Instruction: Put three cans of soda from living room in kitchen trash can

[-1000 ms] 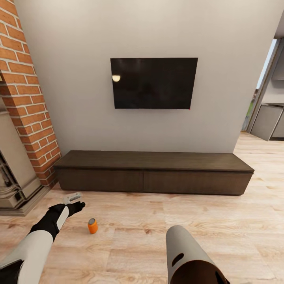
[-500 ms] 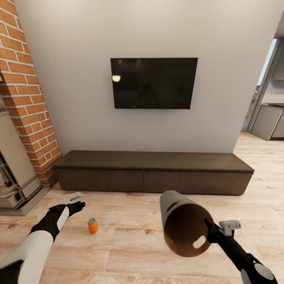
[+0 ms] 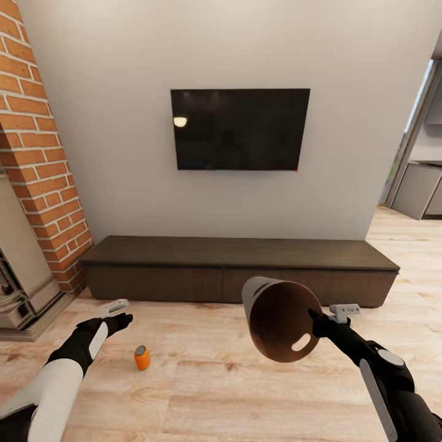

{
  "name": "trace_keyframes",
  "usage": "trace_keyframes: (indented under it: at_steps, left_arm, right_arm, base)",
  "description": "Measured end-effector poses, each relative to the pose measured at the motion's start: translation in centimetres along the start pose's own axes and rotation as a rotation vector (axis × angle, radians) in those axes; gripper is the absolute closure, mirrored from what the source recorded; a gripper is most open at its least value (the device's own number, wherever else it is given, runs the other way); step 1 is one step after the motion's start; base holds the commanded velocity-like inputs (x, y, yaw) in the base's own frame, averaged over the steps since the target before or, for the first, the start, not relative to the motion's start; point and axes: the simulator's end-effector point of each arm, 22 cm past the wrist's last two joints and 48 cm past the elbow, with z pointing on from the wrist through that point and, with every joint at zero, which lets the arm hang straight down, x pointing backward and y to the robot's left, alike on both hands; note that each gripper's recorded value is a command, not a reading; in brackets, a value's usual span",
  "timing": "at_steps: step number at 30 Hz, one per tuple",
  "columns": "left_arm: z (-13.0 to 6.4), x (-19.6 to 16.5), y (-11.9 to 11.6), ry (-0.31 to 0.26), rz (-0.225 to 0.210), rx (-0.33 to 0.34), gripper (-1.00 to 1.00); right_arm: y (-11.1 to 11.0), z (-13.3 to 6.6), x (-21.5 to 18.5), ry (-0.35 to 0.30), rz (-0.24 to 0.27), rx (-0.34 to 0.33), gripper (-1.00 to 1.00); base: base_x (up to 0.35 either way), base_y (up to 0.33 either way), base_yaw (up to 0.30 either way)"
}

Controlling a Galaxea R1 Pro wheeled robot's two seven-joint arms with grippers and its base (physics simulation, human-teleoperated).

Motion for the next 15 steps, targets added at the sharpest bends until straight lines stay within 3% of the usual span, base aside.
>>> trace_keyframes:
  at_steps: [10, 15]
  left_arm:
    - [0.0, -0.1, 0.0, -0.004, 0.001, 0.001, -1.0]
    - [0.0, -0.1, 0.0, -0.006, 0.002, 0.002, -1.0]
  right_arm:
    - [0.6, -0.1, -0.9, -0.019, -0.006, -0.01, 1.0]
    - [0.9, -0.3, -2.0, -0.049, -0.016, -0.014, 1.0]
  base:
    - [0.316, 0.0, 0.0]
    - [0.167, 0.0, 0.0]
